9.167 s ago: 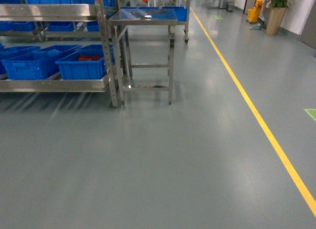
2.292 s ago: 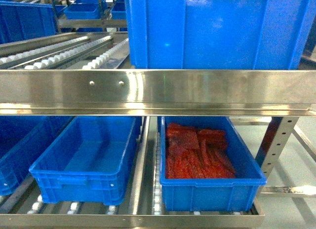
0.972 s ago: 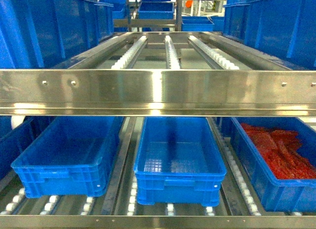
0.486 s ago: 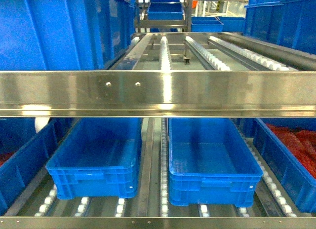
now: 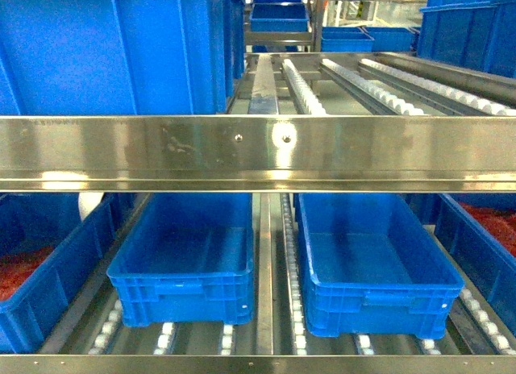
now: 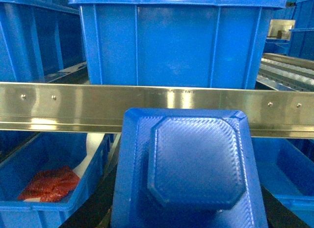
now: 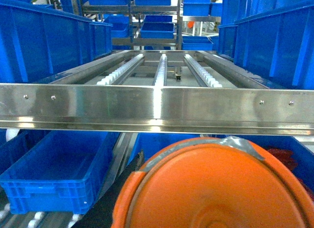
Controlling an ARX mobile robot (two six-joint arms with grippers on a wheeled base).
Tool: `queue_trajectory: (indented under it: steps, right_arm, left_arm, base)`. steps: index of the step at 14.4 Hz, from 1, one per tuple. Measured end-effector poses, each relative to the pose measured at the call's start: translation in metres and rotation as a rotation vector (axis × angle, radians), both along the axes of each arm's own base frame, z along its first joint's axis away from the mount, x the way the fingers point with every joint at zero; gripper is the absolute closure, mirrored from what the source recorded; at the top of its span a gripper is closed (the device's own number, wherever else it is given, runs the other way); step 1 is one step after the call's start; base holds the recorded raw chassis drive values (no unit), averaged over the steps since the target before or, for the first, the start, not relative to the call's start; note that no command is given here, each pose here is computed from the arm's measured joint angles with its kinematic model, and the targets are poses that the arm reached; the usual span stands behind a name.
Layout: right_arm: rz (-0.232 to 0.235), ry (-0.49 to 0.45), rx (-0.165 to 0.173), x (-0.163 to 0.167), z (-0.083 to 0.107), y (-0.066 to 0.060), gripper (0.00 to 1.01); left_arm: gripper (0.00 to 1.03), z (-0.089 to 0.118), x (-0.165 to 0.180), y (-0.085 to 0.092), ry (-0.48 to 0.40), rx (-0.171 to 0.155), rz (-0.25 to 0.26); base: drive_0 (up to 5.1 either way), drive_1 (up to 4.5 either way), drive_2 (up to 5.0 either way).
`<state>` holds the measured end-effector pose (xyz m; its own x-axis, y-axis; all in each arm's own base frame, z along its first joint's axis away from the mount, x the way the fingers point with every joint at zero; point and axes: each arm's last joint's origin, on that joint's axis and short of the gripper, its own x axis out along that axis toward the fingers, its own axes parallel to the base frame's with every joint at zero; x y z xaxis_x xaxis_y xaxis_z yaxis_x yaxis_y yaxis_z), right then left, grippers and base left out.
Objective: Sort blue parts and orange caps into right shelf containers
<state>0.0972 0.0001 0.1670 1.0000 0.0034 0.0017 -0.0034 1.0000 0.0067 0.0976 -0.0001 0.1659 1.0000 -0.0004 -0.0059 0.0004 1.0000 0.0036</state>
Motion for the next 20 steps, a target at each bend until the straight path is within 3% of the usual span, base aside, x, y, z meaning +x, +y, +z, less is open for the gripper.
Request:
queue_trajectory:
  steps: [20]
  right_arm:
    - [-0.003,-0.001,0.0,0.0,0.0001,-0.0001,0.57]
  left_arm:
    - [0.61,0.0,0.0,0.0,0.0,0.0,0.0]
  base:
    - [0.0,0.0,0.0]
